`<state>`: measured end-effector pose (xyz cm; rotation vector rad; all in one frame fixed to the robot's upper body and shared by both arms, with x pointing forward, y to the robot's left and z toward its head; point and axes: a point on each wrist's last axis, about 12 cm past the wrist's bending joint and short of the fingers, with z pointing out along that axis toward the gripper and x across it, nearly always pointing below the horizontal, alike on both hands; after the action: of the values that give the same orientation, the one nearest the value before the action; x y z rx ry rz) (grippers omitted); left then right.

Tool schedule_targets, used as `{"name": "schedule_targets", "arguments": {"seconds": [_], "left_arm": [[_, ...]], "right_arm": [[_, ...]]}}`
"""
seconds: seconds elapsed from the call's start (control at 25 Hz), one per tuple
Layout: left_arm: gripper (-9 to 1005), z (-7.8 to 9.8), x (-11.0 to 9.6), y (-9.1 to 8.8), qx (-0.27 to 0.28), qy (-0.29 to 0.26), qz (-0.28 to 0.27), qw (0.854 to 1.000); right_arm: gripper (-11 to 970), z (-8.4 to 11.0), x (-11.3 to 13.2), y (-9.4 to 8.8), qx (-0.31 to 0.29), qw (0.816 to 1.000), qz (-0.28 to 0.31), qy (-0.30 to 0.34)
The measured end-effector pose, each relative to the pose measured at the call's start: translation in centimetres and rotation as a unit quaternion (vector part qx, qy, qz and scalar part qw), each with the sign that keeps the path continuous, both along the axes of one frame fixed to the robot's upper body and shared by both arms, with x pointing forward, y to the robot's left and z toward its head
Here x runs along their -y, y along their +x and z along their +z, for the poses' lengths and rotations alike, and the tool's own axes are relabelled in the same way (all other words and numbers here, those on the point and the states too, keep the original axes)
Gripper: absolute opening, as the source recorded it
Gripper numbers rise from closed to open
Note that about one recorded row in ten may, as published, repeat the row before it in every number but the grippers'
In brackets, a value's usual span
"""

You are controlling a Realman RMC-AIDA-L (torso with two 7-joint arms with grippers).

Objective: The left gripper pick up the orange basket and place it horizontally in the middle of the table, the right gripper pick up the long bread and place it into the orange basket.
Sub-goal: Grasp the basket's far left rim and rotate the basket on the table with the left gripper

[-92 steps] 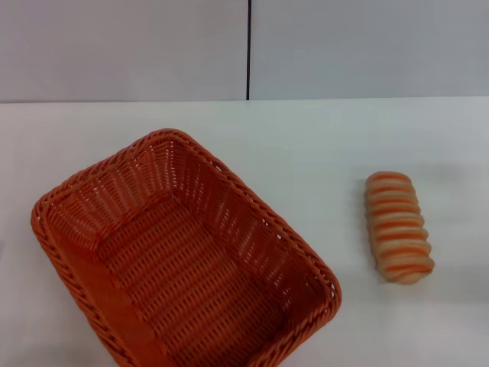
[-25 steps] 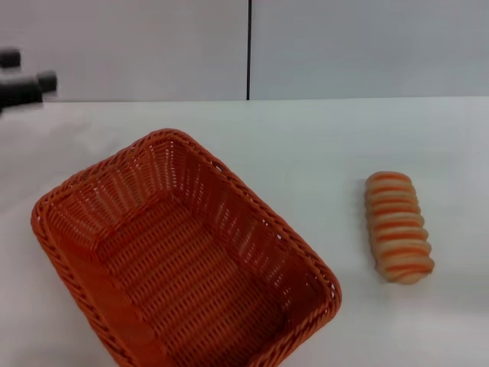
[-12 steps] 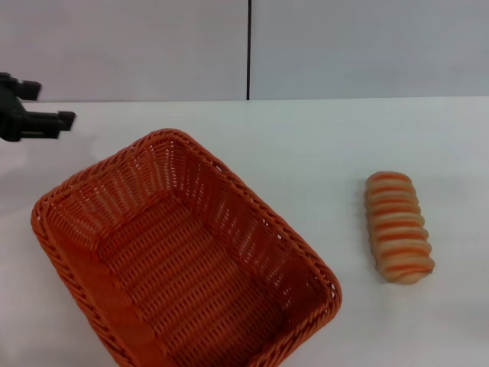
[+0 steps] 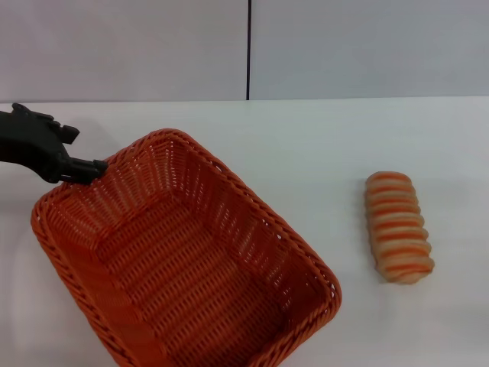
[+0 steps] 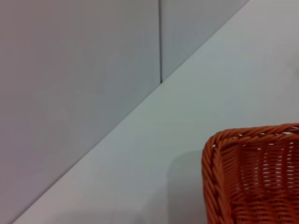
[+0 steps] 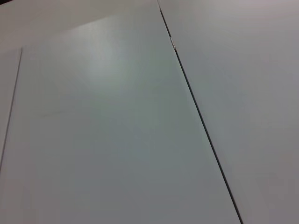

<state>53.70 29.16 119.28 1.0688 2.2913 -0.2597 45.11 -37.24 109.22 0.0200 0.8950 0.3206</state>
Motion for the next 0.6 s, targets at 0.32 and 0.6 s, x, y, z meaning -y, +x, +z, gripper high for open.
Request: {"name": "schedule_targets", "arguments": {"seconds": [0.32,0.6], "left_arm": [[689,-0.8,1.3,0.3,-0.025,0.0,-0.007,1.0],[688,-2.1,1.9,0.8,-0.021,0.018,-0.004,1.0]], "right_arm": [[681,-0.1,-0.2,0.1,-0.002,1.0,0.004,0.005],[680,-0.1,-0.1,0.1,-0.003,1.0,0.002,0.003]]}}
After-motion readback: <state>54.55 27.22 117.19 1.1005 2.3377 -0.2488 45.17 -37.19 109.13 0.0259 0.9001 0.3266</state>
